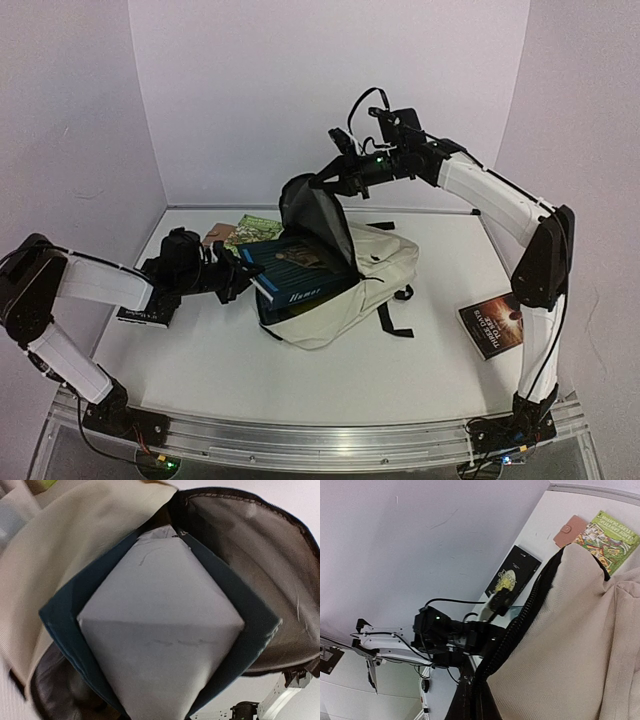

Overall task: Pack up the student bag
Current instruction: Place the book in the student bag.

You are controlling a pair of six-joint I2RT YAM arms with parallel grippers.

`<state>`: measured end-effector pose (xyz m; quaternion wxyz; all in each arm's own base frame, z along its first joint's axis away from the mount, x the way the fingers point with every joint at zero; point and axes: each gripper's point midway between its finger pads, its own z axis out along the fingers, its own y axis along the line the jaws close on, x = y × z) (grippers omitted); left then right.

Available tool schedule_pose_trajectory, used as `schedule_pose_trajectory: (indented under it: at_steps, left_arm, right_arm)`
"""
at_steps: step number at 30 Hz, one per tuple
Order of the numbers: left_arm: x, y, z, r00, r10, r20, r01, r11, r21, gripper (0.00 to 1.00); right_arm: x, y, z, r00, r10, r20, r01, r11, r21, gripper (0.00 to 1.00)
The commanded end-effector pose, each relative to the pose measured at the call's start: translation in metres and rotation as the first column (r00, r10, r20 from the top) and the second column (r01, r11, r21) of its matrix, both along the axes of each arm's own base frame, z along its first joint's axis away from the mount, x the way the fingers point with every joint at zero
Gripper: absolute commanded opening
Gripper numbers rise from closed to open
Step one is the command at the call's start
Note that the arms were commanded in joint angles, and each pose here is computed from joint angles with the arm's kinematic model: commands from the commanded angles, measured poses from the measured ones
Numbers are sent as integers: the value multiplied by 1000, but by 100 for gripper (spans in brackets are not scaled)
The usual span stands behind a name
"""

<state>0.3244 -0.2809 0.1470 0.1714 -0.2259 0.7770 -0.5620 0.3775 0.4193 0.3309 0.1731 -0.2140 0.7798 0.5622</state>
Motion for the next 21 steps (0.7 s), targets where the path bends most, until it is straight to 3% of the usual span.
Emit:
schedule_pose_trajectory:
  at_steps: [1, 7, 13, 16, 21]
  left_arm:
    - [38, -26, 32, 993, 1, 116, 6, 998, -65, 2]
    - [61, -58, 11, 995, -50, 90, 56, 997, -62, 6]
    - [55, -60, -19, 997, -72, -4, 72, 997, -24, 16]
    - [43, -57, -24, 994, -105, -23, 105, 994, -4, 10]
    - [15, -85, 7, 949, -306, 69, 309, 951, -22, 2]
  right_arm:
    - [-22, 8, 91, 986, 61, 155, -94, 972, 215, 0]
    - [-14, -11, 65, 994, 34, 107, -53, 983, 176, 0]
    - [9, -41, 39, 996, -26, 80, 15, 991, 134, 0]
    - [29, -73, 10, 992, -107, 64, 102, 992, 71, 0]
    - [37, -93, -18, 985, -155, 75, 158, 987, -33, 0]
